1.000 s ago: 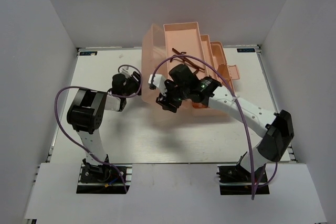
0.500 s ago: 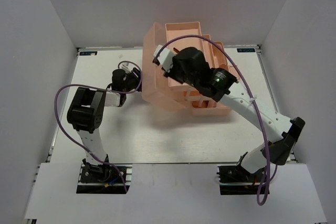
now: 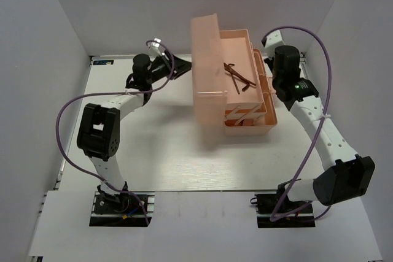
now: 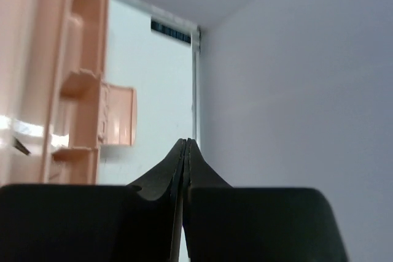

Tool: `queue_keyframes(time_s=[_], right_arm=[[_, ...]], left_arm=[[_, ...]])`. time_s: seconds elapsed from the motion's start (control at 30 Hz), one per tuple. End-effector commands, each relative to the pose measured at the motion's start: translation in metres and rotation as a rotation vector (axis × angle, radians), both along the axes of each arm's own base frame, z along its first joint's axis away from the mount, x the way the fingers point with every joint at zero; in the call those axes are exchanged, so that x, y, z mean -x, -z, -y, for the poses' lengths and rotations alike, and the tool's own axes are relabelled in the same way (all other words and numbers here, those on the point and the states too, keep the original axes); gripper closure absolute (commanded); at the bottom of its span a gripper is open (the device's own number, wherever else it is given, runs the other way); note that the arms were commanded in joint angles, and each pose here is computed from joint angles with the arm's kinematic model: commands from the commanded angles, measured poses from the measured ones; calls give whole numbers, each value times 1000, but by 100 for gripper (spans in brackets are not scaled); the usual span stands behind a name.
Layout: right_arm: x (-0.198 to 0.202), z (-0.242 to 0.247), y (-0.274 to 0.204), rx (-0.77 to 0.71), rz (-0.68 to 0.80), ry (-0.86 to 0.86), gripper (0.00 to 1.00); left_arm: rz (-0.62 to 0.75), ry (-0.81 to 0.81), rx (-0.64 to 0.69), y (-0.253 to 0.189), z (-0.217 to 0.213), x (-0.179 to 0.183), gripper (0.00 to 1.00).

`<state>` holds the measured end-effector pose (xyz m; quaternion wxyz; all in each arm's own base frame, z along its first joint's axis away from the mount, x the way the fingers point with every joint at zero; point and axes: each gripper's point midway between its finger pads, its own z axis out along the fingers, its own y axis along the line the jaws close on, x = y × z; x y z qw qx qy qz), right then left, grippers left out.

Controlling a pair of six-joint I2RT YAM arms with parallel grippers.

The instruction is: Sort the tools into containers

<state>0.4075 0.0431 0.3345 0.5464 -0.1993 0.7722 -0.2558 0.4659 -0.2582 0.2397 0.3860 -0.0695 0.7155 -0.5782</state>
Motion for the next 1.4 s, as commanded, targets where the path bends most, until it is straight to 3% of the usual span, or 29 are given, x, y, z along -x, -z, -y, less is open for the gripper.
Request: queue_keyframes(time_s=[0.0,0.13,0.3,0.47,0.57,0.63,0.7,0.73,0.77,0.8,0.83,0.87,0.9,0.93,0.97,1.1,1.13,1.2,1.27,1.37], right_arm=[[6,29,44,-120,-98,78,100],[9,36,84,-212,-196,74,100],[13,51,109,-332,-269,123,87],[19,63,121,-443,-300,169,82],[25,82,127,-483,-292,224,75],[25,81,133,-507,-310,216,65],[28,83,145,-541,-343,220,62],[29,84,148,-550,-351,228,61],[30,90,158,-568,-374,253,58],[30,82,161,-601,-397,220,57],[31,82,166,-618,-413,221,55],[31,84,169,-629,-421,224,52],[31,76,174,-660,-451,191,50],[33,78,177,-668,-458,197,48],[37,78,180,-672,-477,199,39],[46,79,185,-705,-478,178,31],[47,79,185,-707,-471,177,18],[55,77,182,-723,-458,163,16],[64,78,179,-722,-440,165,10],[79,79,183,-730,-452,206,10]], left_arm=[[135,198,38,-60,40,34,47],[193,303,69,-88,64,48,47],[242,368,73,-106,80,57,44],[170,469,98,-80,106,59,44],[236,481,116,-96,104,66,44],[295,481,119,-112,100,74,44],[385,449,81,-130,85,77,40],[302,420,23,-117,83,74,35],[267,373,-52,-105,78,70,24],[441,298,-212,-123,67,64,18],[266,153,-421,-80,44,47,15],[332,110,-567,-79,32,42,9],[283,91,-623,-64,23,43,8],[255,84,-648,-57,12,49,6],[207,55,-675,-40,-5,50,3],[192,-59,-839,-21,-47,66,0],[186,-65,-866,-13,-54,70,0],[174,-82,-952,9,-73,82,0],[157,-85,-982,29,-82,93,0],[213,-98,-998,33,-91,108,0]])
